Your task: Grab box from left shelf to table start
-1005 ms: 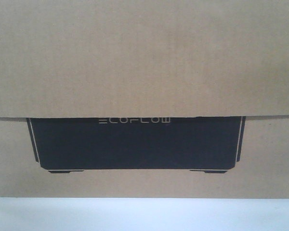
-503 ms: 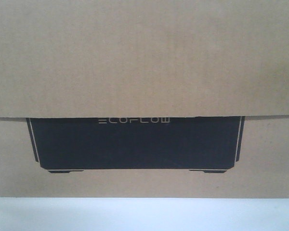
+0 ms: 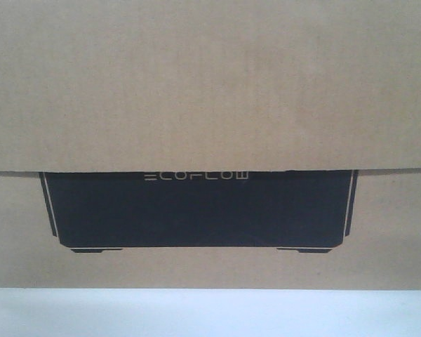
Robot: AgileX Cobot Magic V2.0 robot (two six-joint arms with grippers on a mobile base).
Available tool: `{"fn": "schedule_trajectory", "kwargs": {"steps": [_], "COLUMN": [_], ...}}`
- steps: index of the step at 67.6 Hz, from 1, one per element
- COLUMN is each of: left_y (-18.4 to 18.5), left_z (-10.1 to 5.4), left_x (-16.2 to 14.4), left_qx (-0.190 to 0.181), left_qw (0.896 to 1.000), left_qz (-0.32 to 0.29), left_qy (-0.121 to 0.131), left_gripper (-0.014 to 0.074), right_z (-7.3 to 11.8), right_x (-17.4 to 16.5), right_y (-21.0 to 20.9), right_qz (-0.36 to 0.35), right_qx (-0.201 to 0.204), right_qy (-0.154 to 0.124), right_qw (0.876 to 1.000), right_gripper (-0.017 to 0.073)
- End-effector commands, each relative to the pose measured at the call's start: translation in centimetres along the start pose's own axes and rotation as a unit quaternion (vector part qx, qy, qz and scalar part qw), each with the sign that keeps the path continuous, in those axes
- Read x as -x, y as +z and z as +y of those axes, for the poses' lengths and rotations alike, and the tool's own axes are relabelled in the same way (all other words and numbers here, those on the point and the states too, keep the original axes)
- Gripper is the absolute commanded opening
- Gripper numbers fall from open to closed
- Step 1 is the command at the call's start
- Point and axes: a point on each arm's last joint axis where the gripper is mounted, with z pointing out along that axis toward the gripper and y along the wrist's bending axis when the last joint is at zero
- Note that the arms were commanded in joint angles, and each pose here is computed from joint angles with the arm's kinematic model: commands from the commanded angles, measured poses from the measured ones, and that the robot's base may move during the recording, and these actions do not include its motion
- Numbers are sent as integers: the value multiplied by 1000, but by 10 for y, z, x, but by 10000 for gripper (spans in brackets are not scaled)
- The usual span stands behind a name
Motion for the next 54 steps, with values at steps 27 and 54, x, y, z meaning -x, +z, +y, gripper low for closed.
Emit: {"fn": "schedule_trajectory", "kwargs": {"steps": [27, 54], "left_y": [-2, -2], "left_z": [1, 1], "left_x": [10, 10], "left_qx": [4, 4], "left_qw": [999, 999], "left_qz": [-54, -54], "left_qy": [-3, -3], "left_gripper": [-99, -99], "right_z": [0, 0], "right_x": [7, 7], "right_y": [-1, -1], "right_qz": [-49, -49], "right_qx": [0, 0], "right_qy": [-8, -8], "right_qw": [999, 999], "right_gripper": [57, 57]}}
